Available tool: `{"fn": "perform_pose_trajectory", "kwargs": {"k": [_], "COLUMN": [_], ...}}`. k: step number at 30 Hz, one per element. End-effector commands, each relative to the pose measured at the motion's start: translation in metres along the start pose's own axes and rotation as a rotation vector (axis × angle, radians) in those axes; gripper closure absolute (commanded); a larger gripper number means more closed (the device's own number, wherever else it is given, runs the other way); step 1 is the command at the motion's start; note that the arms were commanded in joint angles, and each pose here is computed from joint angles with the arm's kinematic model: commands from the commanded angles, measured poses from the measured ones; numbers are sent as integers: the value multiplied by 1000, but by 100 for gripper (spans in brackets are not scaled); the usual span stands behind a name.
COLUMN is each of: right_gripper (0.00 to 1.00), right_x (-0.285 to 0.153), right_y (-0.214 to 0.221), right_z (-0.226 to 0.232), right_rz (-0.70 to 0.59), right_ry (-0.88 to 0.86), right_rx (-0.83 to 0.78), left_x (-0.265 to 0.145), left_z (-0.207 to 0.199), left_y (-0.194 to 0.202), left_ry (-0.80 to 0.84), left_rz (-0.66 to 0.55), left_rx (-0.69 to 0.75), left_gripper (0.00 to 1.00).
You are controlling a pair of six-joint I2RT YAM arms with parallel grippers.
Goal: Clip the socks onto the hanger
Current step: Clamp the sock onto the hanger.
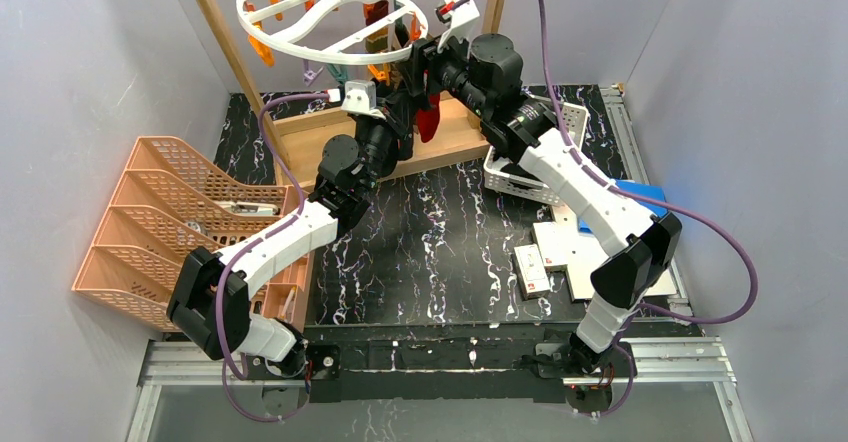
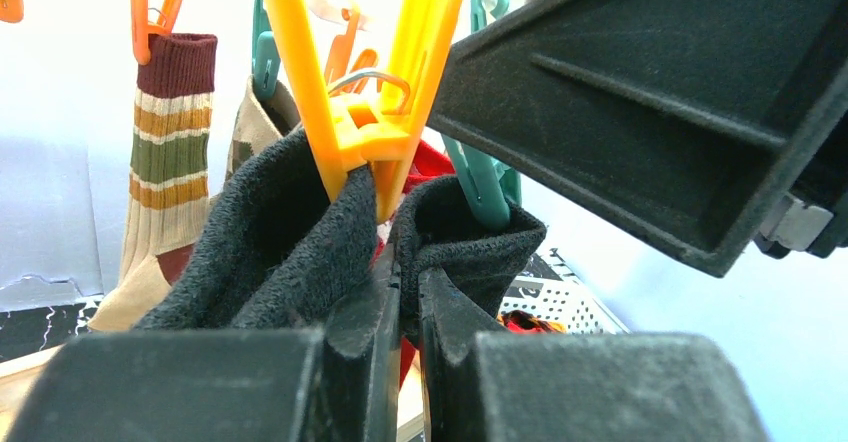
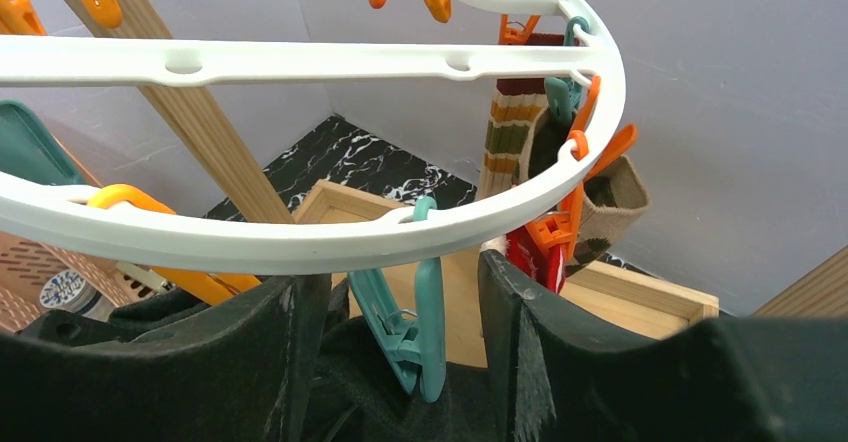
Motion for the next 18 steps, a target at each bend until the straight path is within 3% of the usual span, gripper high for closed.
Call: {"fn": "perform_pose_trajectory", "kwargs": {"k": [1,8,18], "right_gripper": [36,40,66], "right_x": [3,5,4], "right_y": [-17,-16,-18], "right_z": [0,-1,1], "right_rz": [-58,-45,-50], "right_ry": [20,40,38], "right_rx": [-9,-1,6], "left_x": [-2,-2,-3], "left_z": [0,0,0], "left_y": [-30,-30,-32], "left_ry": [-9,-13,-12], "left_rz": [-89,-90,-94], "left_rx": [-19,-17,-17], "left_gripper": [100,100,100]}}
Point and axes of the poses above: each gripper's point midway between its finger pads, its own x axis out along the fingers, its own z axis along the line the jaws close on, y = z × x, the point moved 10 cm from there along -x, back along the fingers, and after that the axes turned 2 degrees about x, right-handed, at the moved point
